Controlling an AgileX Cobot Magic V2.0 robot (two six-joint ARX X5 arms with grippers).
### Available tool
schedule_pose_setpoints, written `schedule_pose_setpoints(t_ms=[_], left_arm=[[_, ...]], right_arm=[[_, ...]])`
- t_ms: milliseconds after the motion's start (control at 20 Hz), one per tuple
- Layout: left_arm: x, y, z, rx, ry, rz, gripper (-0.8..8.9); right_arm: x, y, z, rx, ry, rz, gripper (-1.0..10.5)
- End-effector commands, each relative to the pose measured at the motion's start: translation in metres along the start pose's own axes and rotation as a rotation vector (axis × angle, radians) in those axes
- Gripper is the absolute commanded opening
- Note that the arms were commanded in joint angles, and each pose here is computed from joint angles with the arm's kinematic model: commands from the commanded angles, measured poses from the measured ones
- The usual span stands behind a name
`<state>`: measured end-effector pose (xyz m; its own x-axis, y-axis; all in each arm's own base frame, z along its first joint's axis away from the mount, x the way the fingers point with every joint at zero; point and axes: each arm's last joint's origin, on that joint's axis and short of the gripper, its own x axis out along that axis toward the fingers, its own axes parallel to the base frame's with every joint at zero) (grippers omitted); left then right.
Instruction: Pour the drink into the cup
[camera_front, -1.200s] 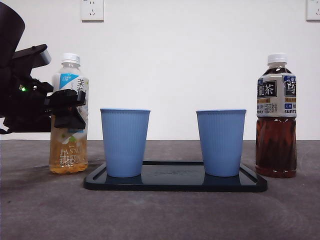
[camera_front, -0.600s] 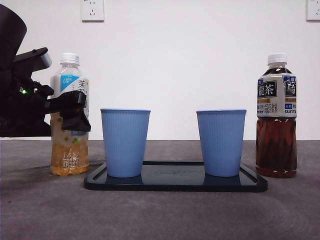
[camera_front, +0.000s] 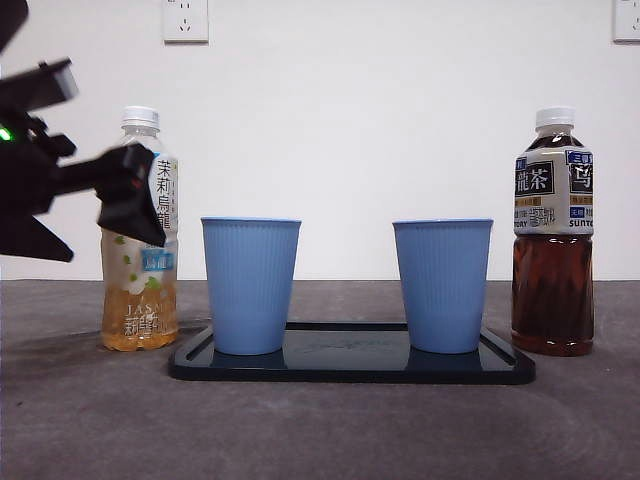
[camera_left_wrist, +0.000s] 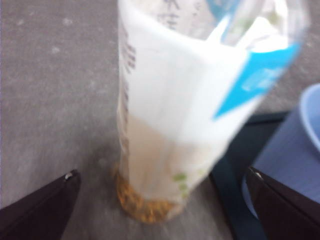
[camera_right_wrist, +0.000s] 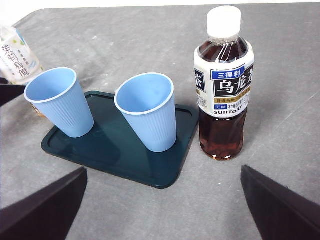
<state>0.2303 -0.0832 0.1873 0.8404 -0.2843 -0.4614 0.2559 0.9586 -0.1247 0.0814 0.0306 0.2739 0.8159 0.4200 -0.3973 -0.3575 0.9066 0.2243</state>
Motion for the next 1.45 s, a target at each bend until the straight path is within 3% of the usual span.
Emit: schedule_pose_setpoints(t_ms=[50, 500, 600, 700, 800, 850, 1450], left_arm=[[-0.017, -0.005, 0.006, -0.018, 0.022, -0.015, 5.32], [-0.111, -0.019, 0.023, -0.028, 0.037, -0.109, 5.17], [-0.127, -0.019, 0.028, -0.029, 0.004, -0.118, 4.25], [-0.138, -0.018, 0.031, -0.031, -0.034, -0.126, 2.94], [-0.144, -0.017, 0.03, -0.032, -0.047, -0.129, 1.2], [-0.145, -0.017, 0.029, -0.031, -0.039, -0.127, 0.25], [-0.145, -0.016, 0.025, -0.028, 0.002, -0.118, 0.08]], right_arm=[[-0.001, 0.001, 0.004, -0.01, -0.023, -0.019, 4.9], [0.031, -0.003, 0.015, -0.009, 0.024, -0.043, 4.9], [0.041, -0.004, 0.015, -0.007, 0.063, -0.027, 4.8], [0.049, -0.004, 0.014, -0.003, 0.096, 0.003, 3.6], [0.053, -0.003, 0.016, -0.004, 0.092, 0.031, 0.7], [0.053, -0.002, 0.018, -0.007, 0.077, 0.051, 0.0], [0.053, 0.0, 0.022, -0.008, 0.039, 0.068, 0.1]])
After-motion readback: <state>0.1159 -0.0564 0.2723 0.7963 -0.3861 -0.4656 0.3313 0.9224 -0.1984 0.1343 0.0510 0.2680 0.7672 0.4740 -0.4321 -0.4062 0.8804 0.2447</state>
